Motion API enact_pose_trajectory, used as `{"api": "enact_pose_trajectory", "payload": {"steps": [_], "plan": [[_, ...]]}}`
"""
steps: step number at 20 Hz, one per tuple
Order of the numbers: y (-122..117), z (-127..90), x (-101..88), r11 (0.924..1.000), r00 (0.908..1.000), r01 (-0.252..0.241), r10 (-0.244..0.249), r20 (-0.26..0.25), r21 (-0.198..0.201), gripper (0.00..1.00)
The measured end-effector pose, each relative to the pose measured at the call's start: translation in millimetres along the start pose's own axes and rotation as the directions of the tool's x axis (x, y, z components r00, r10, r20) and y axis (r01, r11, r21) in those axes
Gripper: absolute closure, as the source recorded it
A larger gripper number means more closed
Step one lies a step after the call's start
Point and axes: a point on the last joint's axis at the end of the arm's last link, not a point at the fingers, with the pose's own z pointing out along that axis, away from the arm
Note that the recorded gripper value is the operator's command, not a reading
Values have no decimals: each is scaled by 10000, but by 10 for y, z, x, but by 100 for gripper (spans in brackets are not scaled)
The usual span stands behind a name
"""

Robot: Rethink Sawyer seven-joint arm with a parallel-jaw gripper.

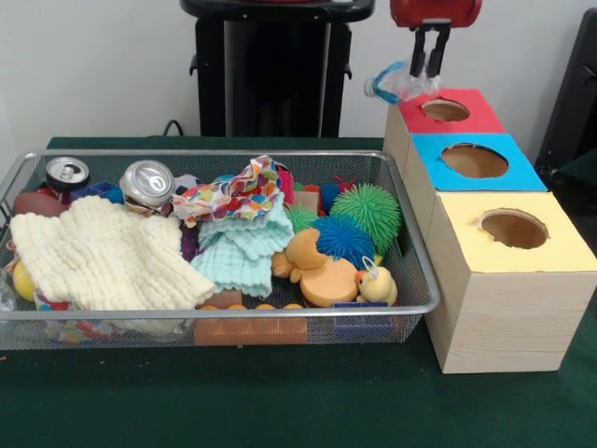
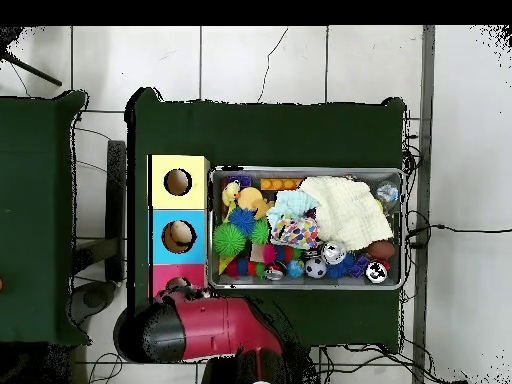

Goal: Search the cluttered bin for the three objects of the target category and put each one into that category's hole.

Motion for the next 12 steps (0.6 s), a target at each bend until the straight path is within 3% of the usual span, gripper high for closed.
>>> {"api": "enact_pose_trajectory", "payload": {"steps": [7, 12], "plan": [[-94, -493, -24, 9997, 9905, -173, 196, -1358, 180, 100], [-155, -840, -120, 9993, 9837, -287, 327, -1768, 250, 100]]}}
